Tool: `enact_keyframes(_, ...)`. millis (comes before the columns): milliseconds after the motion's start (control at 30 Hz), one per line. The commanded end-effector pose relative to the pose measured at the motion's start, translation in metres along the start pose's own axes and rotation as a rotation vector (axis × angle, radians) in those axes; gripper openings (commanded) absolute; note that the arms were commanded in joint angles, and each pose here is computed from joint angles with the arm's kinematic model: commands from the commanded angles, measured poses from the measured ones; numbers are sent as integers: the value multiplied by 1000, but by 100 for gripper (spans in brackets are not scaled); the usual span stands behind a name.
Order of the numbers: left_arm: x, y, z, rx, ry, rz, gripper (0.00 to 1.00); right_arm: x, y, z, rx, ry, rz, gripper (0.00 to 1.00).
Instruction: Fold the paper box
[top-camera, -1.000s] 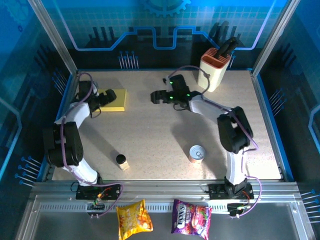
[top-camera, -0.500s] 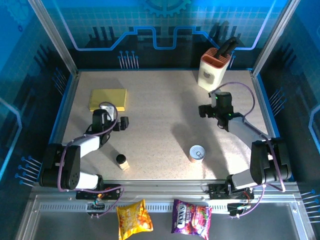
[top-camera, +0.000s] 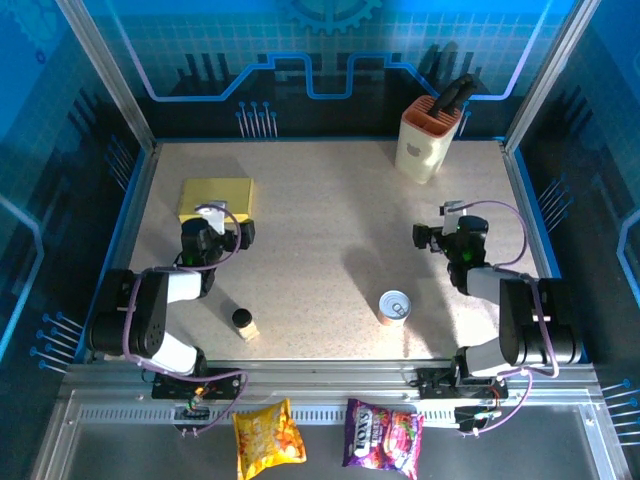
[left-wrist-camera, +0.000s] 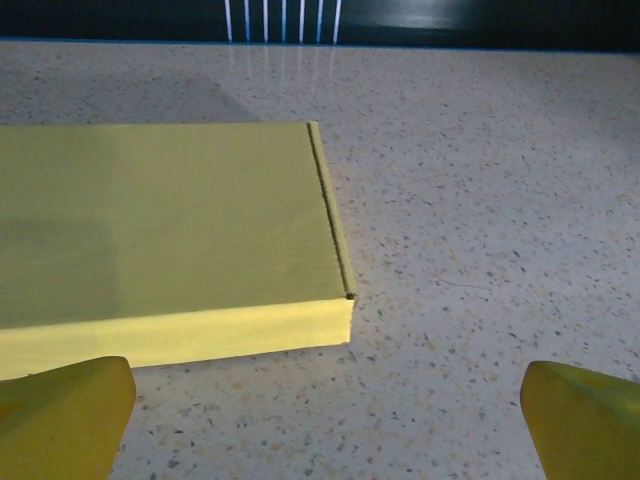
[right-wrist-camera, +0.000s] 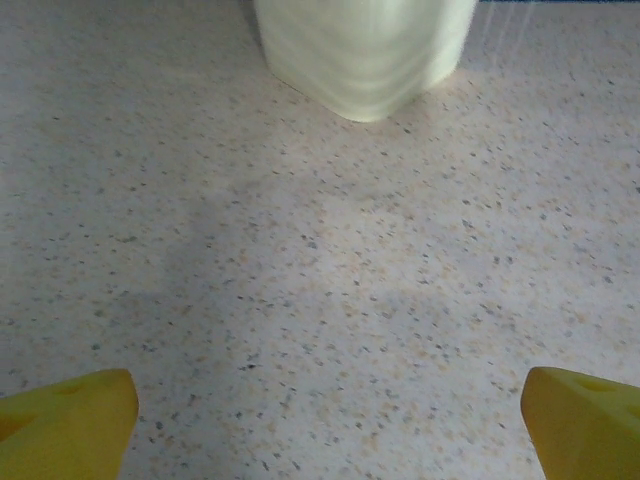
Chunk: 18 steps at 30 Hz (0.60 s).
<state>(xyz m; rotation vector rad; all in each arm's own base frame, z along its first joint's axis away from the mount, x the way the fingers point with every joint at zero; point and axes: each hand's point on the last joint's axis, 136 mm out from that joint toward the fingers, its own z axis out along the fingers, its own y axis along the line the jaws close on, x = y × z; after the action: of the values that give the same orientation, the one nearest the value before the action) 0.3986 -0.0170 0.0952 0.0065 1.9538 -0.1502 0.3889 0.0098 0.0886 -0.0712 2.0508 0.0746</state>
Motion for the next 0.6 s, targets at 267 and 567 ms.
enact_keyframes(267, -1, 7, -1, -22, -53, -20, 100, -15, 20, 7, -6, -132, -88, 99)
enact_keyframes(567, 0, 7, -1, -23, -53, -21, 100, -15, 20, 8, -6, -129, -88, 99)
